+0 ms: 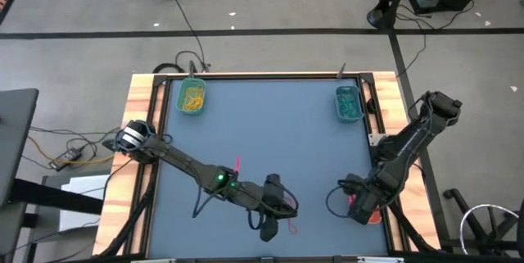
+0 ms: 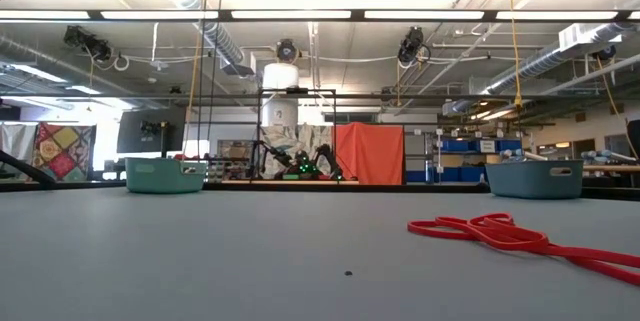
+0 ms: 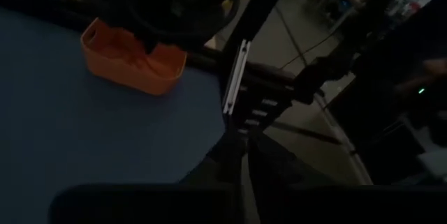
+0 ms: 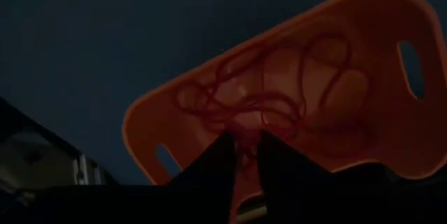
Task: Sort rubber bands into baskets
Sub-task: Put the red rubber band into the orange bin
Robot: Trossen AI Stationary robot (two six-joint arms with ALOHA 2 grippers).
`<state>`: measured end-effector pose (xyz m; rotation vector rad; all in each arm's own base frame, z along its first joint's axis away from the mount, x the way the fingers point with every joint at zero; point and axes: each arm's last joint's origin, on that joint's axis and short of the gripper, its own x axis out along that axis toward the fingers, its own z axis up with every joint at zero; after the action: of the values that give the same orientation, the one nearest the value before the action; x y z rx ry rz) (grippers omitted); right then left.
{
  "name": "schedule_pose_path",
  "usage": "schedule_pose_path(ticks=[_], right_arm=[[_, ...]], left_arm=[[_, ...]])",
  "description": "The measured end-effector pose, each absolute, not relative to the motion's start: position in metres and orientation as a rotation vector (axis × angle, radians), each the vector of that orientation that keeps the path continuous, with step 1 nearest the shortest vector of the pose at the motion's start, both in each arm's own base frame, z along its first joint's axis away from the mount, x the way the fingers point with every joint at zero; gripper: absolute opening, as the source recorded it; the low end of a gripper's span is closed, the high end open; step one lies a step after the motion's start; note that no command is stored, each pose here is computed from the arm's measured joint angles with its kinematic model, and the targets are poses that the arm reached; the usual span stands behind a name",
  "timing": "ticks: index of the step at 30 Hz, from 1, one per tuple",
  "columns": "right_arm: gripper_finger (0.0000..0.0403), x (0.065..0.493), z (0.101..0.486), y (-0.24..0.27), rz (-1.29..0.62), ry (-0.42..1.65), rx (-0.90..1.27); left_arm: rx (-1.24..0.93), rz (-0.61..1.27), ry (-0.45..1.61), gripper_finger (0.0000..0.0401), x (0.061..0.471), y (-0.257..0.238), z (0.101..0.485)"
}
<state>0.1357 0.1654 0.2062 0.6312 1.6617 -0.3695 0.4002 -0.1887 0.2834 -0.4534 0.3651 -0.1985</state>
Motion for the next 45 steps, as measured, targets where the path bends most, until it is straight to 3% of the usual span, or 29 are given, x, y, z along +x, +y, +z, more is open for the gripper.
schedule_pose_path(ticks=[8, 13, 19, 27, 36, 45], right_arm=[[0.0178, 0.131, 0.206, 0.167, -0.412, 1.648, 0.625], [0.0218, 0.132, 0.213, 0.170, -0.480, 1.574, 0.681], [0.0220, 0.143, 0.250, 0.184, -0.434, 1.330, 0.755], [0.0219, 0.151, 0.287, 0.194, -0.367, 1.149, 0.819], [0.0219, 0.149, 0.291, 0.196, -0.392, 1.129, 0.887], [0.0219, 0.147, 0.291, 0.196, -0.408, 1.137, 0.885]], left_arm=[[-0.451, -0.108, 0.351, 0.0097, 0.401, -0.184, 0.282], [-0.531, 0.004, 0.437, 0.0118, 0.404, -0.168, 0.273], [-0.392, 0.063, 0.556, 0.0120, 0.408, -0.149, 0.255], [-0.118, -0.057, 0.702, 0.0120, 0.421, -0.150, 0.208], [-0.064, -0.013, 0.847, 0.0120, 0.433, -0.142, 0.149], [-0.078, -0.051, 0.939, 0.0110, 0.435, -0.135, 0.126]])
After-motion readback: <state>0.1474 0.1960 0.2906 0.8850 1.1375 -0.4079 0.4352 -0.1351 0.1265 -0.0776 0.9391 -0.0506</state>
